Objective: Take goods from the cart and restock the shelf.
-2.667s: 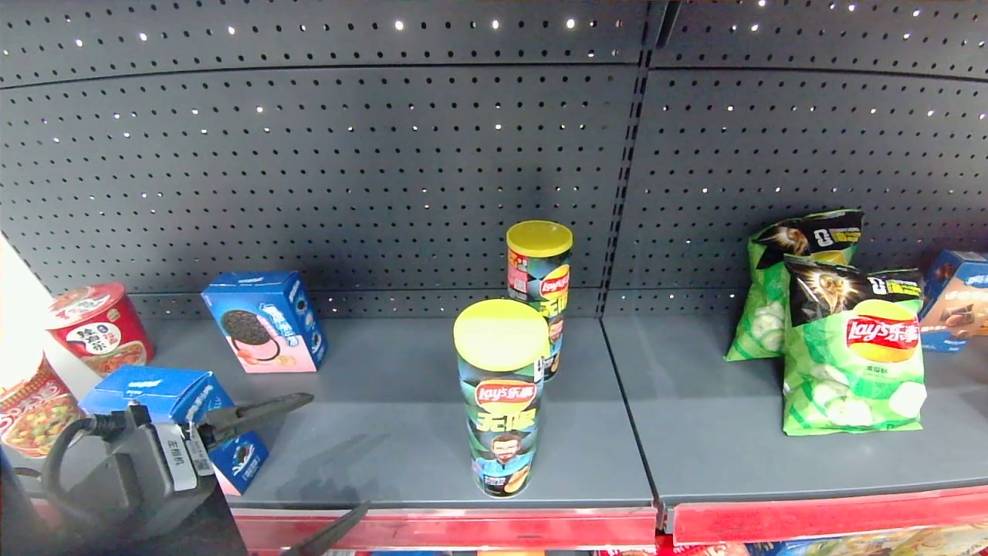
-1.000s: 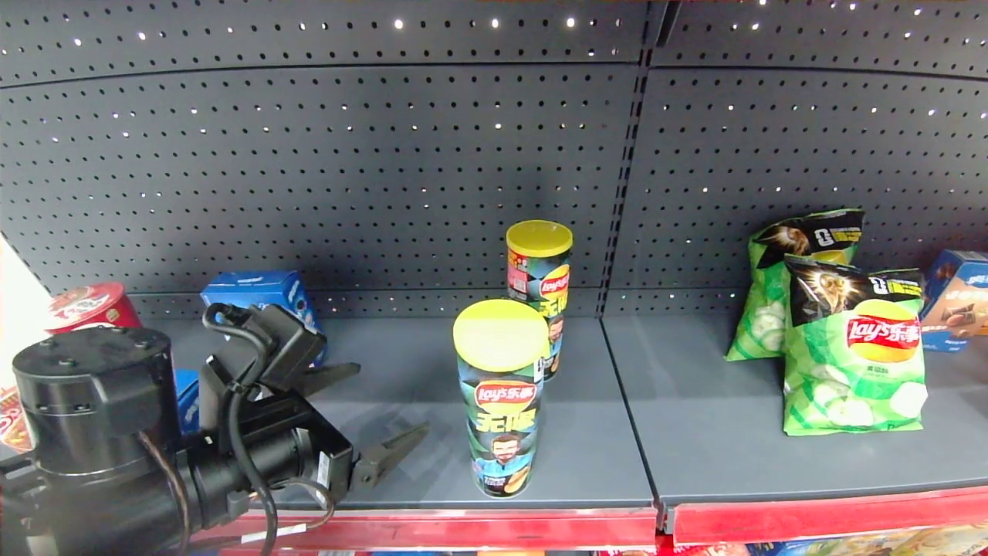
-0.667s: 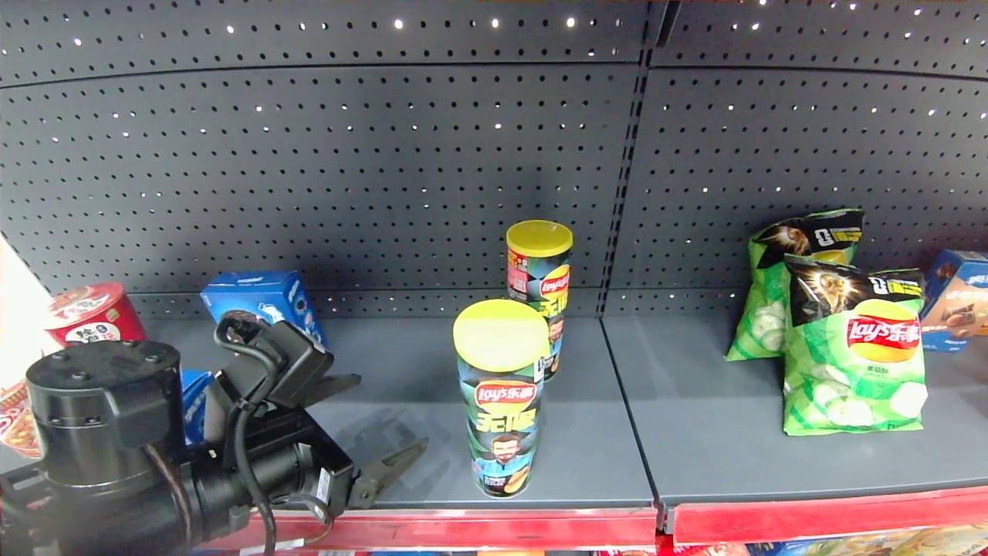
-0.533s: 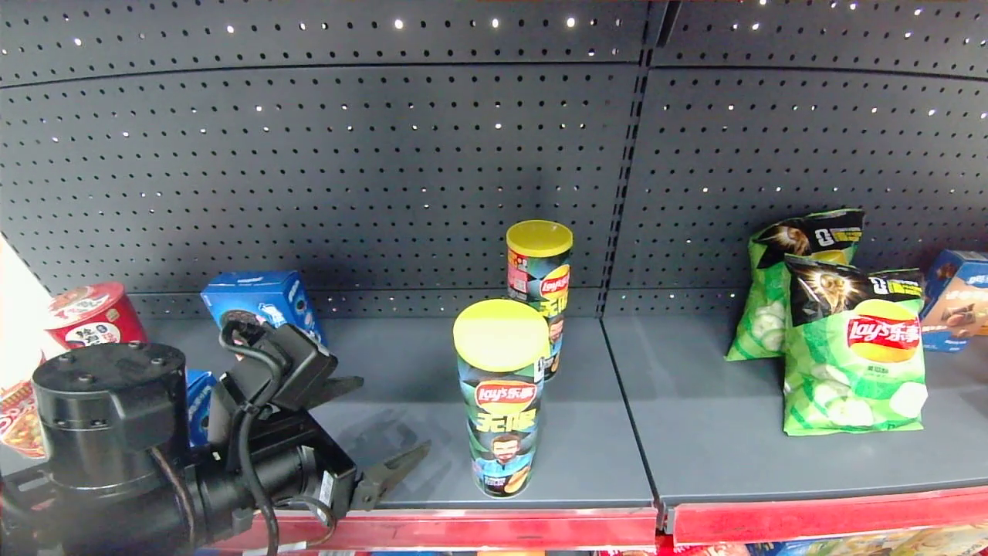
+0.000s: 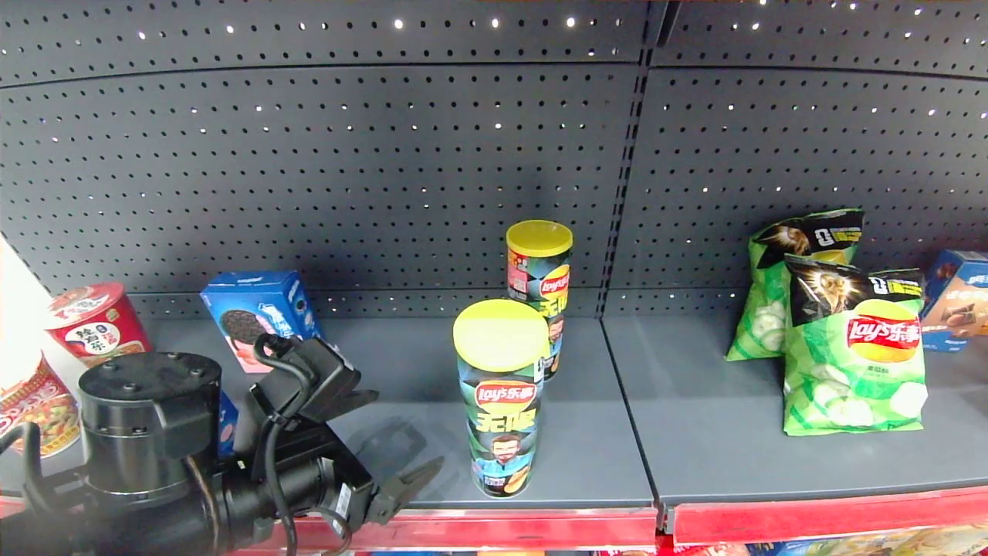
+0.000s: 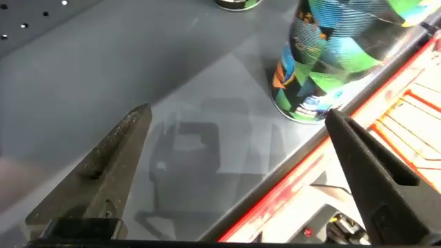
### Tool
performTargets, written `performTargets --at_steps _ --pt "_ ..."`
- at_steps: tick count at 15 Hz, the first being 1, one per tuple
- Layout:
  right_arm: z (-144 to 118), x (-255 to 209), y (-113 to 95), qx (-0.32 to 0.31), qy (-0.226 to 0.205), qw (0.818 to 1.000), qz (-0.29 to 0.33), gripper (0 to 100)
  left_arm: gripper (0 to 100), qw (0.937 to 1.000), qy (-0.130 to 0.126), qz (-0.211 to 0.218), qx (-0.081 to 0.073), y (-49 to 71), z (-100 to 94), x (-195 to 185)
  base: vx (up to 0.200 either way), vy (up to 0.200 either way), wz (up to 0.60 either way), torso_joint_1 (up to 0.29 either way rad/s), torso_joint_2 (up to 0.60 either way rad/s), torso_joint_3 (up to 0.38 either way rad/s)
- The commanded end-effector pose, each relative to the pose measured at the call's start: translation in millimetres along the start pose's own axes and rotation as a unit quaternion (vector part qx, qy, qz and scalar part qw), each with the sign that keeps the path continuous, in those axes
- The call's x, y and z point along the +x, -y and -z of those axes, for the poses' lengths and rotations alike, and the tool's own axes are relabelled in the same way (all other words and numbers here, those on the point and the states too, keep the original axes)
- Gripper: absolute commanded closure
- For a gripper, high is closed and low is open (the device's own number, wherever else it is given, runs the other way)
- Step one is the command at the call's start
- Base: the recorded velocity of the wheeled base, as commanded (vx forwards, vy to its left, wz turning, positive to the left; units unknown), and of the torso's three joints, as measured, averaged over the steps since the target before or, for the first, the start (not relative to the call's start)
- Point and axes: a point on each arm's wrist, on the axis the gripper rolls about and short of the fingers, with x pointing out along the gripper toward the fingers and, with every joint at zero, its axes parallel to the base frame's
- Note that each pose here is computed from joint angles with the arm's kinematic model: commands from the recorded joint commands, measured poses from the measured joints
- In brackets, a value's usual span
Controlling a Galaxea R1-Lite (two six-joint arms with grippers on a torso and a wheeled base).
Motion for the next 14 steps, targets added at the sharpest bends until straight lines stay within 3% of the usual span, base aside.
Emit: performTargets --at_steps 1,4,14 --pt "0 0 0 0.000 -0.001 1.000 0.000 0 0 0.9999 -0.013 -0.009 -0.001 -0.3 3.1 6 0.000 0.000 0.00 0.000 0.00 0.000" --pt "0 0 0 0.000 -0.001 1.000 0.000 0 0 0.9990 -0.026 -0.035 -0.001 -1.8 5.0 15 0.000 0.000 0.00 0.000 0.00 0.000" --pt "0 0 0 0.000 -0.001 1.000 0.000 0 0 0.9992 -0.030 -0.025 0.004 3.0 -0.3 33 0.000 0.000 0.00 0.000 0.00 0.000"
